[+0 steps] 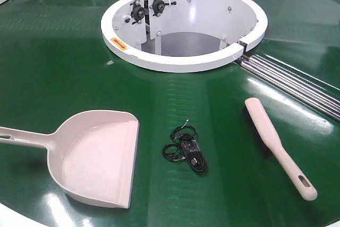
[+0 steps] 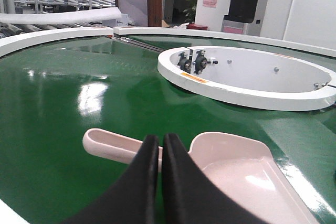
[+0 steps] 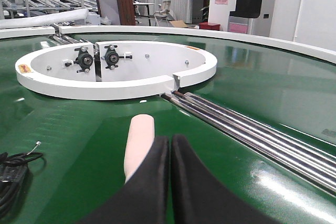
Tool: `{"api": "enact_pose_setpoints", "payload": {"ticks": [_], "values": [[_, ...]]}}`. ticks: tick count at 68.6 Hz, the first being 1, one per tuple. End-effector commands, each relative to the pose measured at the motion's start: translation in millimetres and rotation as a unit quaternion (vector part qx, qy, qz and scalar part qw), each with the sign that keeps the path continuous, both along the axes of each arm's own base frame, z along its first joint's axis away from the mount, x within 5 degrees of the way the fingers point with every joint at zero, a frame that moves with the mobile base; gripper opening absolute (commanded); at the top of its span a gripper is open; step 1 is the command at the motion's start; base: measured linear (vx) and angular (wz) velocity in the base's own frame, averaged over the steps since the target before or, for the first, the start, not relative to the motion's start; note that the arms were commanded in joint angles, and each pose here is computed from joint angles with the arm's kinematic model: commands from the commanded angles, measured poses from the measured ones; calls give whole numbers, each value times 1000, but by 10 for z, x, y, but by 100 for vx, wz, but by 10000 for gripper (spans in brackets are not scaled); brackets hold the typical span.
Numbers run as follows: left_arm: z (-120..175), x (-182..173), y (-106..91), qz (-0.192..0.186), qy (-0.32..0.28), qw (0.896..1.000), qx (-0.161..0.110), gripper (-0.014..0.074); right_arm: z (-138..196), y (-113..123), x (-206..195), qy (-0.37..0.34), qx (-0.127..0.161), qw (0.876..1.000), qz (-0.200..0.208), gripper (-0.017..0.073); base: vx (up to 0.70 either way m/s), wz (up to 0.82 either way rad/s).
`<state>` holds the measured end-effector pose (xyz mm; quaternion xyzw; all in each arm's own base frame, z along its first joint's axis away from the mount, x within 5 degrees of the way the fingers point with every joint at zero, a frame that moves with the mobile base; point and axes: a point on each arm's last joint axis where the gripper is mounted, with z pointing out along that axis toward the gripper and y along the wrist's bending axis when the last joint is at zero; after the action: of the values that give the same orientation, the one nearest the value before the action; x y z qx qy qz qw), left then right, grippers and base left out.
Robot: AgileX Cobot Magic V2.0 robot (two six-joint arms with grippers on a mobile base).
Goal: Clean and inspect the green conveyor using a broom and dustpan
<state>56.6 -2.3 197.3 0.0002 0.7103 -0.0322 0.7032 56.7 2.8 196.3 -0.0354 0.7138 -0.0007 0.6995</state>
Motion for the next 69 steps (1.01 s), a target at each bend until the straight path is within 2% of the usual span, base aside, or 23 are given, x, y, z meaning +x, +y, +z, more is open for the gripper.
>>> {"api": "enact_pose_setpoints", "payload": {"ticks": [1,69], "values": [[-39,2,-8,-5,-25,1000,-6,-7,6,-5,-6,-37,-6,999,-4,-9,0,0],[-30,1,-9,-5,-28,1000,-6,-7,6,-5,-6,-37,-6,999,-4,-9,0,0]]}}
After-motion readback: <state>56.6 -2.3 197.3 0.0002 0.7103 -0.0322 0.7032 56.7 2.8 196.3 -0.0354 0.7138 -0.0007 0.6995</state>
